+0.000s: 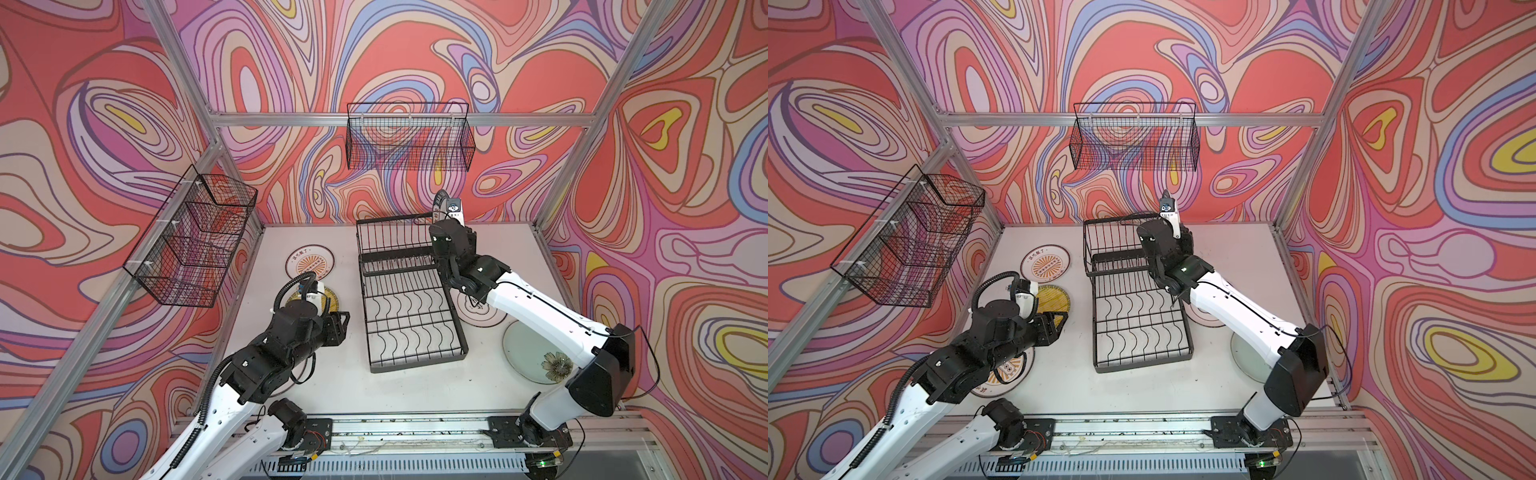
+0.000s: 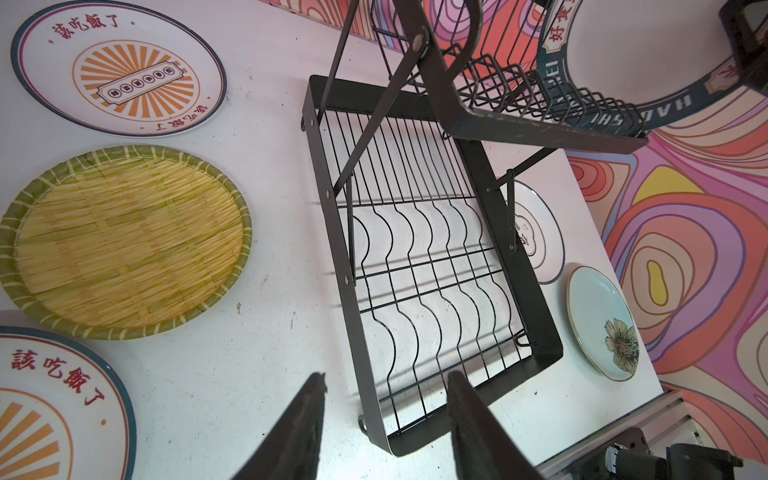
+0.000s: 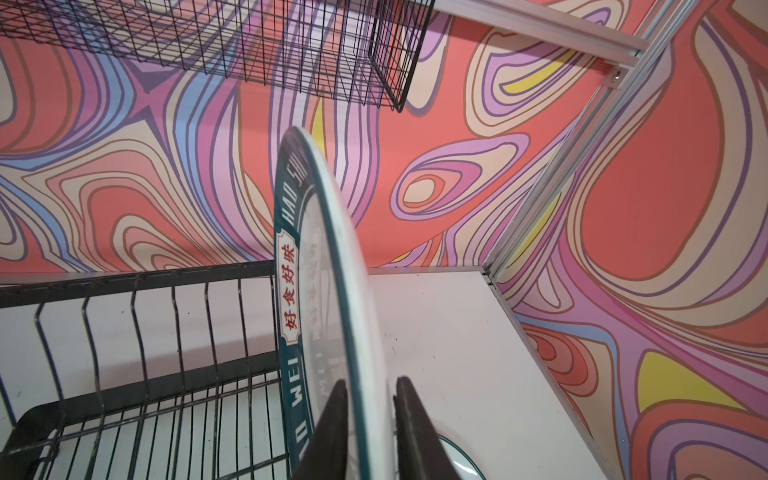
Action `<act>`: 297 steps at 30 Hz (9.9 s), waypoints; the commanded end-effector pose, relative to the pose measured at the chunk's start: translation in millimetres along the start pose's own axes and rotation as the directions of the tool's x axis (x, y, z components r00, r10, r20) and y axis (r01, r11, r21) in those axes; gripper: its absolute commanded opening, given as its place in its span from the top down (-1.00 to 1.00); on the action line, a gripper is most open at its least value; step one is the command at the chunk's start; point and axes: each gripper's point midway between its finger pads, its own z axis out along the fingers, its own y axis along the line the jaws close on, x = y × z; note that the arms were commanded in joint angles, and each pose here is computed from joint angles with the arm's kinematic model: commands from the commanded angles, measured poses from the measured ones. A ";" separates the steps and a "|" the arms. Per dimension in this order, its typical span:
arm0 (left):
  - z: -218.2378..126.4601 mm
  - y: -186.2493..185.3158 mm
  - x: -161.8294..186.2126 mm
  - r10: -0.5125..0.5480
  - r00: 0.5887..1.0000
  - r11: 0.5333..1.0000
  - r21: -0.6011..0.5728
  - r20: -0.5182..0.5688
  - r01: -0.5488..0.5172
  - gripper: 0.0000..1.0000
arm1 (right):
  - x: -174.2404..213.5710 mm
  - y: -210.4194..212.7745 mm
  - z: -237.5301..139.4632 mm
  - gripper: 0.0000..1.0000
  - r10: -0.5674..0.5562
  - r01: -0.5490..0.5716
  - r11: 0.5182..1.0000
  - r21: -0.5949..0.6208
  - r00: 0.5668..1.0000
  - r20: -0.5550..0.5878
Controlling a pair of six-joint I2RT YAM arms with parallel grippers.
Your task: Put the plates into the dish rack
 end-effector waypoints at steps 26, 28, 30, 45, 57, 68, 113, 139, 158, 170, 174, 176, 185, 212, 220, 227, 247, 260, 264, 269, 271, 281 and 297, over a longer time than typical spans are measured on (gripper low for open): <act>3.1 3.0 4.7 0.003 1.000 1.000 -0.016 -0.016 -0.003 -0.06 | -30.1 -1.9 -23.5 -0.02 0.056 -0.046 0.990 -0.133 0.996 0.073; 4.4 2.8 4.8 0.003 1.000 1.000 -0.018 -0.019 -0.003 -0.06 | -32.3 -4.0 -26.0 -0.08 0.065 -0.053 0.988 -0.143 0.995 0.079; 5.8 3.7 5.0 0.001 1.000 1.000 -0.024 -0.021 -0.001 -0.07 | -34.3 -4.9 -30.0 -0.15 0.078 -0.063 0.984 -0.165 0.993 0.084; 46.7 36.2 44.0 -0.160 0.985 0.979 -0.139 -0.071 0.150 -0.06 | -2.3 -72.3 -42.3 -0.40 0.227 -0.229 0.934 -0.274 0.973 -0.039; 68.0 38.4 75.9 -0.193 0.971 0.973 -0.156 -0.139 0.171 -0.06 | 150.9 -66.3 -23.5 -0.29 0.225 -0.400 0.841 -0.364 0.870 -0.438; 92.1 26.4 97.5 -0.141 0.972 0.980 -0.169 -0.189 0.109 -0.05 | 235.7 -19.2 -7.0 -0.03 0.125 -0.473 0.794 -0.383 0.743 -0.658; 131.1 17.1 131.4 -0.088 0.957 0.988 -0.149 -0.277 0.047 0.11 | 260.0 36.7 19.9 0.34 0.130 -0.607 0.659 -0.444 0.673 -0.728; 153.7 7.7 119.4 -0.036 0.966 0.987 -0.164 -0.256 -0.006 0.17 | 247.9 64.8 46.7 0.49 0.139 -0.637 0.599 -0.485 0.679 -0.721; 159.1 -9.1 128.0 -0.125 0.952 0.990 -0.096 -0.280 0.102 0.20 | 237.9 87.9 54.5 0.50 0.070 -0.613 0.552 -0.565 0.710 -0.701; 157.7 -7.0 128.3 -0.142 0.958 0.987 -0.107 -0.249 0.118 0.21 | 242.1 94.2 57.8 0.48 0.066 -0.611 0.560 -0.560 0.707 -0.704; 151.7 1.6 119.9 -0.107 0.971 0.987 -0.143 -0.215 0.077 0.18 | 241.2 91.4 60.4 0.41 0.069 -0.598 0.579 -0.554 0.713 -0.698; 147.6 4.0 113.3 -0.087 0.977 0.986 -0.157 -0.195 0.056 0.15 | 239.4 88.8 62.6 0.36 0.076 -0.591 0.595 -0.545 0.716 -0.694; 137.4 8.4 95.6 -0.029 0.987 0.980 -0.201 -0.156 -0.004 0.01 | 229.9 75.0 68.1 0.24 0.109 -0.570 0.638 -0.517 0.732 -0.673; 99.5 7.6 56.5 0.098 0.992 0.970 -0.217 -0.078 -0.112 -0.08 | 220.2 -85.1 53.7 -0.02 0.435 -0.659 0.720 -0.219 0.674 -0.597; 94.4 3.6 55.0 0.112 0.992 0.977 -0.175 -0.065 -0.122 -0.09 | 251.6 -140.4 61.8 -0.03 0.503 -0.693 0.716 -0.081 0.593 -0.629; 92.0 0.8 55.5 0.095 0.994 0.983 -0.152 -0.062 -0.103 -0.12 | 278.8 -162.1 67.2 -0.03 0.566 -0.744 0.669 0.002 0.508 -0.649; 105.2 -13.1 70.1 0.115 0.980 0.985 -0.106 -0.163 -0.134 -0.11 | 324.8 -166.3 75.6 0.00 0.555 -0.750 0.659 0.058 0.433 -0.710; 109.0 -15.9 72.8 0.120 0.976 0.985 -0.100 -0.181 -0.140 -0.10 | 332.5 -155.8 80.2 0.13 0.536 -0.775 0.631 0.030 0.407 -0.740; 109.1 -16.2 72.8 0.122 0.976 0.985 -0.099 -0.183 -0.142 -0.10 | 333.6 -154.5 81.0 0.23 0.536 -0.779 0.626 0.031 0.402 -0.742; 109.2 -15.7 73.0 0.121 0.975 0.985 -0.100 -0.184 -0.141 -0.10 | 332.7 -153.5 81.5 0.36 0.536 -0.783 0.622 0.024 0.403 -0.742; 109.5 -16.1 74.1 0.122 0.975 0.985 -0.098 -0.187 -0.142 -0.10 | 333.6 -152.8 81.1 0.40 0.534 -0.784 0.620 0.024 0.400 -0.745; 109.8 -16.1 76.6 0.121 0.973 0.986 -0.093 -0.196 -0.141 -0.10 | 332.2 -153.4 81.3 0.66 0.538 -0.786 0.618 0.023 0.401 -0.741; 107.5 -16.2 75.5 0.112 0.975 0.987 -0.089 -0.190 -0.131 -0.10 | 306.7 -160.8 76.6 1.00 0.554 -0.781 0.624 -0.010 0.452 -0.699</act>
